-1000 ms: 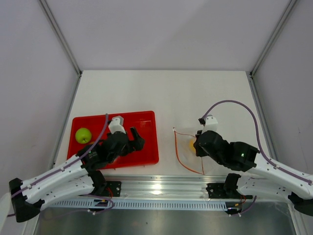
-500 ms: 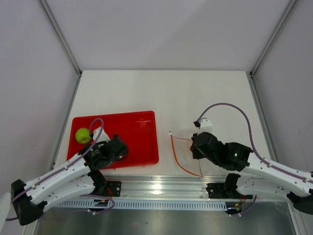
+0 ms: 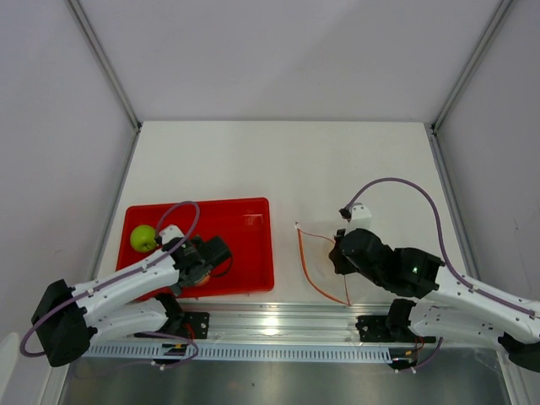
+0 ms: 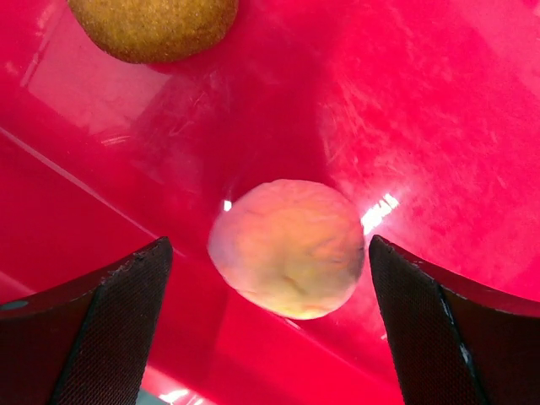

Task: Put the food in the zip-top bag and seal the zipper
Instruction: Pick up the fake fruit from the bin.

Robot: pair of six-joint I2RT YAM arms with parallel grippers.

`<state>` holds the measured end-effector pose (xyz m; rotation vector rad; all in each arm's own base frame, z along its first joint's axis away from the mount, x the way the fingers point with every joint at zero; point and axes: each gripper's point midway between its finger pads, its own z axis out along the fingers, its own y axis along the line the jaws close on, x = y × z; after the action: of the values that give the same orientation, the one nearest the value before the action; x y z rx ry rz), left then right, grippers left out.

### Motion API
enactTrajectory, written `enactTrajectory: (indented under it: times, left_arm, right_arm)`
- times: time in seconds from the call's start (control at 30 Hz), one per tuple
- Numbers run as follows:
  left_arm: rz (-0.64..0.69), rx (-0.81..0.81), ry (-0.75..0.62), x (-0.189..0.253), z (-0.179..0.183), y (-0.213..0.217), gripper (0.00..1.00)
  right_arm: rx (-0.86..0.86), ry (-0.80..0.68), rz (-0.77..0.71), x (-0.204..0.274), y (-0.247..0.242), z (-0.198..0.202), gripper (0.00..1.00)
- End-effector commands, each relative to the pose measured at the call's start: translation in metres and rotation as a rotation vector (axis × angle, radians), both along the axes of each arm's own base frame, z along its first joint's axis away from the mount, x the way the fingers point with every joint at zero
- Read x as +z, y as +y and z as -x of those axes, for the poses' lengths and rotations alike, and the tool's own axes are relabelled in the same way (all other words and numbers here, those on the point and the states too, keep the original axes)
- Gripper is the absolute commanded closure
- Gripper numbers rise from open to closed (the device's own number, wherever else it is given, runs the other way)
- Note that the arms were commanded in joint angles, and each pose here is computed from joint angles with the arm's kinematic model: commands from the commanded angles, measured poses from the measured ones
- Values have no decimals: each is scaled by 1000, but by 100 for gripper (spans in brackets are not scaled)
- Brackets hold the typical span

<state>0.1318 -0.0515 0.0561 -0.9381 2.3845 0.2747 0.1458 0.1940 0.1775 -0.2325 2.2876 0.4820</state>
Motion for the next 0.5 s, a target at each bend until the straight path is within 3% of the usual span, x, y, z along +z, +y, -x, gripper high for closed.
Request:
enactTrajectory:
  times: [0.0,0.27,0.47]
  left_arm:
    - [4,60,15,-7,2,1,1]
    - [24,53,25,-14,-1,-7,3]
    - [52,38,-11,-10,-5,-9,23]
  right_arm:
    - [-34,-14,-23,4,-3,-2,100]
    - [-36,-5,-9,0,-6,-1,100]
    - [-38,-4,-11,0,-5,-1,100]
